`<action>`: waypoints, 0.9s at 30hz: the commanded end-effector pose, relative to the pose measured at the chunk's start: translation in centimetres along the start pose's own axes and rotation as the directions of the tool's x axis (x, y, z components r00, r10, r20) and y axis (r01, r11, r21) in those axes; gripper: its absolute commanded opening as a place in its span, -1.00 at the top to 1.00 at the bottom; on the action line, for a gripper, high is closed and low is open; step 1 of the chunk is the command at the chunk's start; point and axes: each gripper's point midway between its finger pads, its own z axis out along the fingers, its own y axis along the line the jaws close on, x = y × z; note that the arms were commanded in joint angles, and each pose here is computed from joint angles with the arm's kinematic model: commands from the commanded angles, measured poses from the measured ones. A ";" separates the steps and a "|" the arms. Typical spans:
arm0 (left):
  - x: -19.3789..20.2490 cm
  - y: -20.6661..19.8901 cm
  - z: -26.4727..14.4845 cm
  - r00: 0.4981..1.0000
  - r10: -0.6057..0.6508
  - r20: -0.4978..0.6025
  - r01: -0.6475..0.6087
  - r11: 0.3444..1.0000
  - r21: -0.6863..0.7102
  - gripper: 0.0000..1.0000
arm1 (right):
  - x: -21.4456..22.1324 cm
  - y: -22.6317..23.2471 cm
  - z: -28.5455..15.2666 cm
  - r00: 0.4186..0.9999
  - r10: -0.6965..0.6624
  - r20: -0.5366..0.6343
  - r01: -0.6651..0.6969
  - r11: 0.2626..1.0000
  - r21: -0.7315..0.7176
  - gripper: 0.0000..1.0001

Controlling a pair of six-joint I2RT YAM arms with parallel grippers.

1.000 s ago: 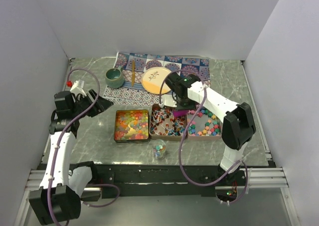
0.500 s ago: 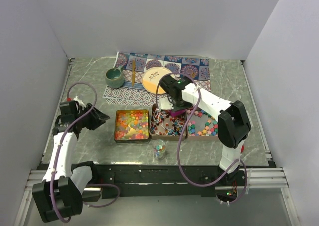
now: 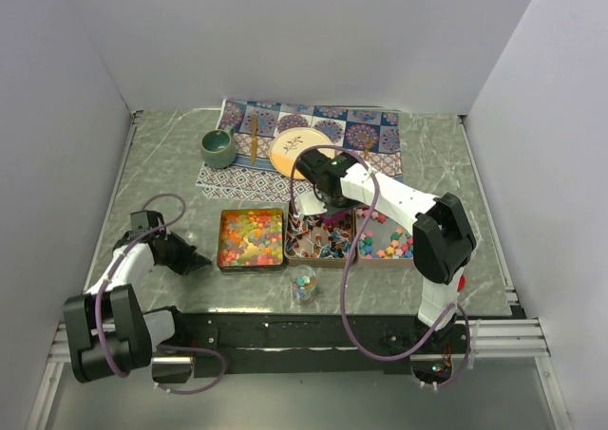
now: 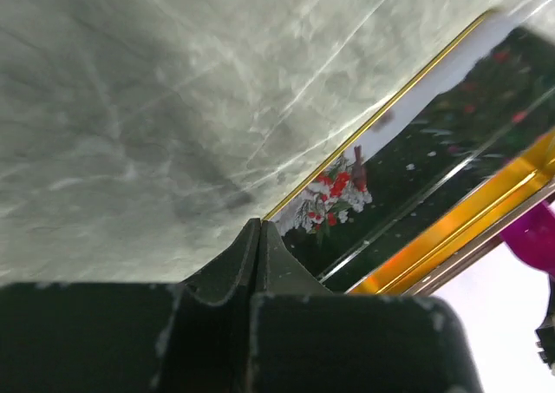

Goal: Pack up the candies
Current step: Scoop the fake candies from the storage box.

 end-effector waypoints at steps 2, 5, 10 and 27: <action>1.4 -2.1 0.6 0.998 0.040 -0.044 -0.036 0.996 0.084 0.98 | -2.3 -0.3 -0.3 0.992 -0.091 0.090 0.093 0.995 -0.019 1.00; 2.4 -2.3 0.8 0.996 0.067 -0.066 -0.060 0.993 0.102 0.98 | -2.6 -0.2 -0.8 0.989 -0.089 0.116 0.091 0.996 -0.021 1.00; 2.9 -2.8 0.9 0.992 0.094 -0.079 -0.083 0.988 0.132 0.98 | -3.5 0.2 -1.3 0.985 -0.081 0.149 0.087 0.996 -0.032 1.00; 2.7 -3.3 0.8 0.991 0.118 -0.061 -0.107 0.982 0.158 0.98 | -4.0 1.6 -1.4 0.977 -0.110 0.182 0.125 0.990 -0.072 1.00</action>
